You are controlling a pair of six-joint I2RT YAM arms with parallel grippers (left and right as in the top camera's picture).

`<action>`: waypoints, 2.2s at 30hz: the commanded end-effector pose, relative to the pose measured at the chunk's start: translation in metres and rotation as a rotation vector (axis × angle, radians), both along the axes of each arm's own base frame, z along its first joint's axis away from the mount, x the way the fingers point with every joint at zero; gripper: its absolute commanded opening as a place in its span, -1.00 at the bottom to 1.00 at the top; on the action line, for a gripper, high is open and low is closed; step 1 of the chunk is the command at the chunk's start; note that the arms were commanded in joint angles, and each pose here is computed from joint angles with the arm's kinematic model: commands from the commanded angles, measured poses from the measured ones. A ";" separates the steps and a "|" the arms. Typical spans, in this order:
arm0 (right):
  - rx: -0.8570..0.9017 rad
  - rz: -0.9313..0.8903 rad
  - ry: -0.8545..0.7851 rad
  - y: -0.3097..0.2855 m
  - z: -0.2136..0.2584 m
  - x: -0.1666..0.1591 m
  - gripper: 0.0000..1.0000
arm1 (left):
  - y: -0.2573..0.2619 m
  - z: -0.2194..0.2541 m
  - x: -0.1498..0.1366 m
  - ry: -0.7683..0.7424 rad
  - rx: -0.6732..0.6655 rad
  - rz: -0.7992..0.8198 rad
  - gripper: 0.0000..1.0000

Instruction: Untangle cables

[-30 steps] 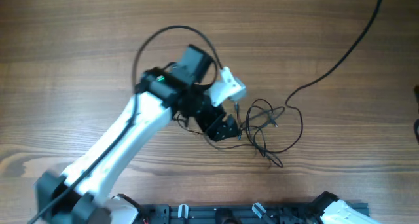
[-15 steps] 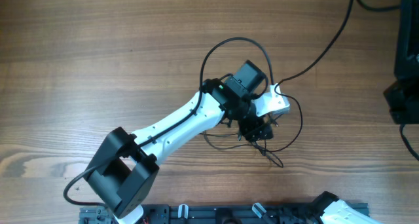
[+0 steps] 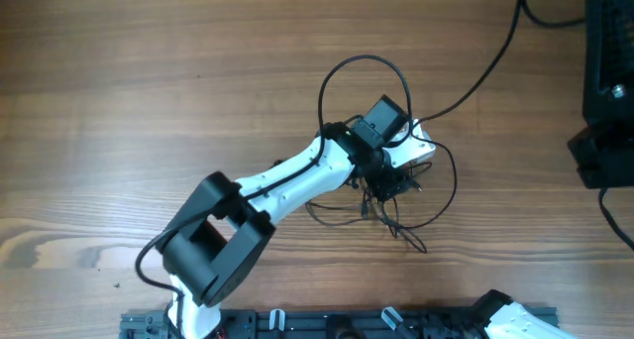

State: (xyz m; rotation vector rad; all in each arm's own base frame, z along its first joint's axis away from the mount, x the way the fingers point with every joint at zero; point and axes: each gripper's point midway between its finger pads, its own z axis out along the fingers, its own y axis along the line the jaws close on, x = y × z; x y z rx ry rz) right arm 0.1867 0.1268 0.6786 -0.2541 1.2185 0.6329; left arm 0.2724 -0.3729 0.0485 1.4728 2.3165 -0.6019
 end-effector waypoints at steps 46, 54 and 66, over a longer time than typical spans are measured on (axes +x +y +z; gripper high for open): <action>-0.727 -0.820 0.350 -0.059 -0.128 0.135 -0.91 | 0.327 0.023 0.115 0.222 0.207 1.082 -0.92; -0.688 -0.454 0.813 -0.008 -0.282 0.219 -0.61 | 0.328 0.022 0.110 0.240 0.218 1.080 -0.92; -0.560 0.172 1.614 0.022 -0.440 0.162 0.99 | 0.325 0.022 0.111 0.243 0.208 1.074 -0.92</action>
